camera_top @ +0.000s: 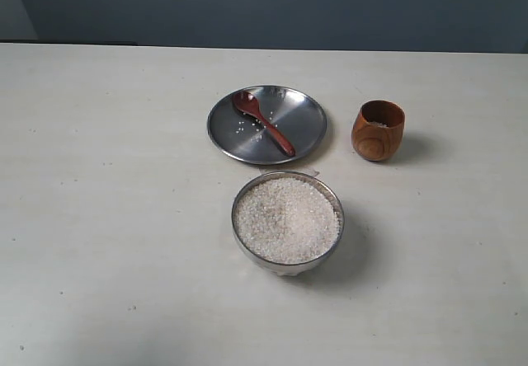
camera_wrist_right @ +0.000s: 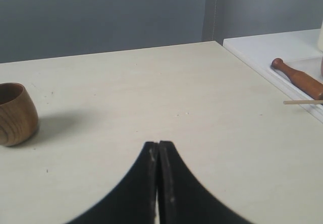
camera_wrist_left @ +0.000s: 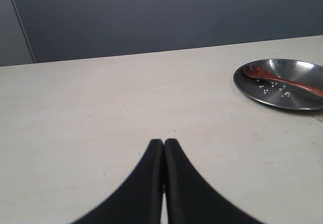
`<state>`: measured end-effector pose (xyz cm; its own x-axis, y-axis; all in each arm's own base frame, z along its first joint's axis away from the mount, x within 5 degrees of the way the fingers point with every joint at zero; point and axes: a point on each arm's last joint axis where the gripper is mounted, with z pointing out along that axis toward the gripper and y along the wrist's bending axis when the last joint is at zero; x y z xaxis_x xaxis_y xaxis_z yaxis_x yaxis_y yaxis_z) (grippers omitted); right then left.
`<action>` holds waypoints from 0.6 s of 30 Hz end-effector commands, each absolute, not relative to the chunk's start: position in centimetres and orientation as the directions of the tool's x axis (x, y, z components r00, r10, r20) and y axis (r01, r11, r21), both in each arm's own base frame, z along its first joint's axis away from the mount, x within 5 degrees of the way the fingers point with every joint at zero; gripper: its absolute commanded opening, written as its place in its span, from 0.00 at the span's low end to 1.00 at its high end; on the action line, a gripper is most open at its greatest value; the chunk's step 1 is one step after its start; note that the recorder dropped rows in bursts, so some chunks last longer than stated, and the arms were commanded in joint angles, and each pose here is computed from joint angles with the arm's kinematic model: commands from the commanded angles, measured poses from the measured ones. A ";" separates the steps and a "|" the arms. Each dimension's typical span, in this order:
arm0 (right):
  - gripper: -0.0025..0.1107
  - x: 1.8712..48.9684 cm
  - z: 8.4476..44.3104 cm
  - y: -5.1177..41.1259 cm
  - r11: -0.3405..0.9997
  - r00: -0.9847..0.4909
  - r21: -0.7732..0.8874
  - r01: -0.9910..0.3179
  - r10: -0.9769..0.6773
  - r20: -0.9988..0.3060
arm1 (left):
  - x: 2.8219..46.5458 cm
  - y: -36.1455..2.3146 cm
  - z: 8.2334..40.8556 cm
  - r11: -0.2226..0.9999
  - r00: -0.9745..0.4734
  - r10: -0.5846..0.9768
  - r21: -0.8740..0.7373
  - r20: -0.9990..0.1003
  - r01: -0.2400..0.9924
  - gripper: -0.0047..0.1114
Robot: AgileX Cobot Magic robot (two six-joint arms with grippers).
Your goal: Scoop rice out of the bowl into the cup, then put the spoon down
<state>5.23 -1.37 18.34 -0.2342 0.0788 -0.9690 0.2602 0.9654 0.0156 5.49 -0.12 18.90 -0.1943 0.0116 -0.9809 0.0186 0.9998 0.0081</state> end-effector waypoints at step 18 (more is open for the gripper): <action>0.02 5.2 18.4 -1.4 0.965 -0.219 0.013 0.263 0.073 -0.973 | 5.5 -0.1 18.7 1.000 -0.197 0.015 0.013 -0.980 0.010 0.04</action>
<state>5.23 -1.37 18.34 -0.2342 0.0788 -0.9690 0.2602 0.9654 0.0156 5.49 -0.10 18.90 -0.1943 0.0186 -0.9808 0.0180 0.9997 0.0153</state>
